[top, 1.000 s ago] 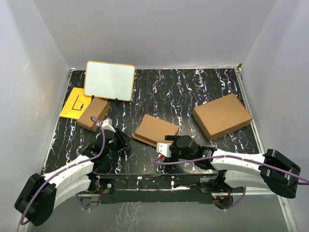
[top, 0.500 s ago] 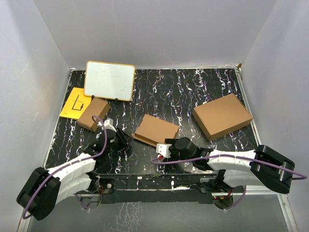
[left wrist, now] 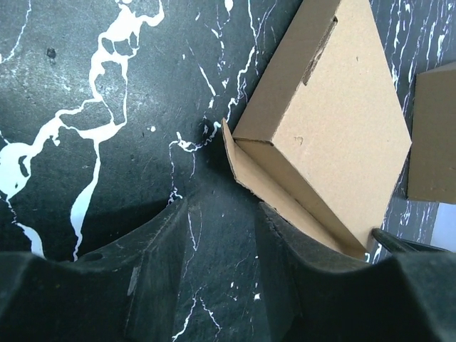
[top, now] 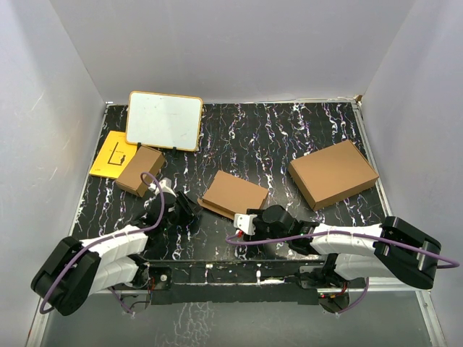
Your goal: Fold the paper box
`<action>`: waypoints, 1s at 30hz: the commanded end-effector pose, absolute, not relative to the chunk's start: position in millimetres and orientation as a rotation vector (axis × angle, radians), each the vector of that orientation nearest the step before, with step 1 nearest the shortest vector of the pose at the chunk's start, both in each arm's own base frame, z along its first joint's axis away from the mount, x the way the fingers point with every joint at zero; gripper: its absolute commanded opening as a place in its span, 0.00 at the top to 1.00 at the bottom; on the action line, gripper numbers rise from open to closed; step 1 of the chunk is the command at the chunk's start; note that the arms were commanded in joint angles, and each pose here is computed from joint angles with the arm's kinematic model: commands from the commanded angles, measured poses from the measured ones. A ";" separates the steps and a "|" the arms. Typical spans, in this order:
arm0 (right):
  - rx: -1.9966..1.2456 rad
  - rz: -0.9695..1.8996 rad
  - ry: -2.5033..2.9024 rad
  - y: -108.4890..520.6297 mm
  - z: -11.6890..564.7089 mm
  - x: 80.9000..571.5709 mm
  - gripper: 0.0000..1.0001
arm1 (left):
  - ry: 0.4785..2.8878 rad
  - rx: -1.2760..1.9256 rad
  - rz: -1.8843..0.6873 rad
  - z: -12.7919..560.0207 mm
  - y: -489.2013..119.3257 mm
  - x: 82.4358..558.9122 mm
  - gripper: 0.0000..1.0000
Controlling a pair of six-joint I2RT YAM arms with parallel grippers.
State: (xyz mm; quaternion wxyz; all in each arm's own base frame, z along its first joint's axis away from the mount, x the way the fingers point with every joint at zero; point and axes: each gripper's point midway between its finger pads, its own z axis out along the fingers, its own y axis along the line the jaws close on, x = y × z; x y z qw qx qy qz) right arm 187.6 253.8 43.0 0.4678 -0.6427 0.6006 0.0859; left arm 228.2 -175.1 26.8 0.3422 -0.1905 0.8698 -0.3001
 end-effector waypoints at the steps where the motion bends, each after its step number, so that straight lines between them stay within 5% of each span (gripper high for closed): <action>1: -1.546 0.250 1.462 261.4 47.8 186.3 0.50 | 2.231 -0.515 -0.805 34.7 -178.5 236.4 0.57; 16: -1.558 0.277 1.482 260.1 44.4 180.7 0.52 | 2.244 -0.545 -0.717 24.4 -170.2 259.1 0.57; 30: -1.570 0.285 1.484 260.9 43.6 179.3 0.53 | 2.265 -0.509 -0.681 18.9 -169.4 262.3 0.75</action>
